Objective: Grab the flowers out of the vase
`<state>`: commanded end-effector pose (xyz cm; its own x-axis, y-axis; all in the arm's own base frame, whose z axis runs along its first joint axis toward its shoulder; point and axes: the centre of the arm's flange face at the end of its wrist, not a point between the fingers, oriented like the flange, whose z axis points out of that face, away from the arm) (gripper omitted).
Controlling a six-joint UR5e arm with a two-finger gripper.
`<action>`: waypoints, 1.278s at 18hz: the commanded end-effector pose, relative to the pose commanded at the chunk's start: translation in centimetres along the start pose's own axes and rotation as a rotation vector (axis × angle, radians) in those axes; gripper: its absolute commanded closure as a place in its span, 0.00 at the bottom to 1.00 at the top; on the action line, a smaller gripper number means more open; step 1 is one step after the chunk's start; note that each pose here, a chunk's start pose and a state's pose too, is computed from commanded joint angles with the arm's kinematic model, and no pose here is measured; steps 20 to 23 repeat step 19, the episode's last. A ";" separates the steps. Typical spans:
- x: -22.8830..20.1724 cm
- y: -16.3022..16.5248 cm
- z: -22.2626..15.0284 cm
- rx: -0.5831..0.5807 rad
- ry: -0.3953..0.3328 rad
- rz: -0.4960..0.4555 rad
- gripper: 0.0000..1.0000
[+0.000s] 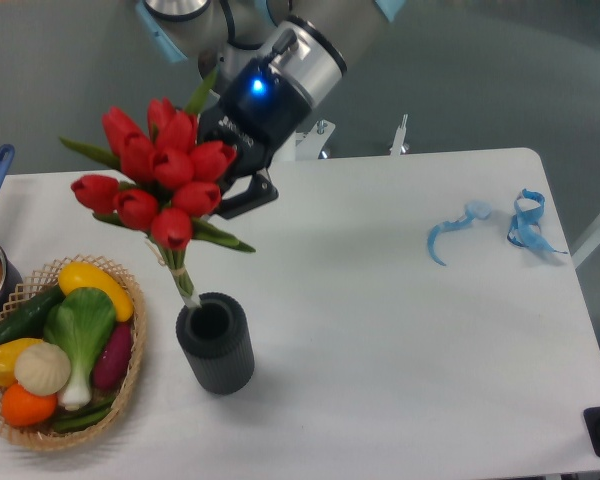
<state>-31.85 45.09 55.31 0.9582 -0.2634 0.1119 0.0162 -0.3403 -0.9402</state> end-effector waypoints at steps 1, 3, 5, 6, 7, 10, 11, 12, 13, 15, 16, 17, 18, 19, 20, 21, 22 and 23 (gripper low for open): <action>-1.1 0.3 -1.3 0.005 -0.029 -0.001 0.68; -3.6 1.3 -3.3 0.009 -0.078 0.004 0.68; -7.4 3.2 -4.6 0.004 -0.110 0.013 0.68; -8.7 3.7 -5.4 0.003 -0.128 0.020 0.68; -10.1 4.3 -6.0 0.002 -0.141 0.025 0.68; -12.9 6.0 -7.3 -0.006 -0.168 0.052 0.68; -13.4 6.5 -7.7 -0.009 -0.177 0.055 0.68; -14.0 7.2 -8.6 -0.010 -0.192 0.057 0.68; -14.1 7.2 -9.0 -0.011 -0.201 0.065 0.68; -14.4 7.6 -9.5 -0.012 -0.210 0.060 0.68; -14.5 7.7 -10.0 -0.010 -0.217 0.054 0.68; -14.6 8.1 -10.2 -0.012 -0.220 0.047 0.68; -14.7 8.2 -10.3 -0.012 -0.222 0.044 0.68; -14.7 8.3 -10.6 -0.011 -0.227 0.043 0.68; -14.7 8.3 -10.6 -0.011 -0.227 0.043 0.68; -14.7 8.3 -10.6 -0.011 -0.227 0.043 0.68; -14.7 8.3 -10.6 -0.011 -0.227 0.043 0.68; -14.7 8.3 -10.6 -0.011 -0.227 0.043 0.68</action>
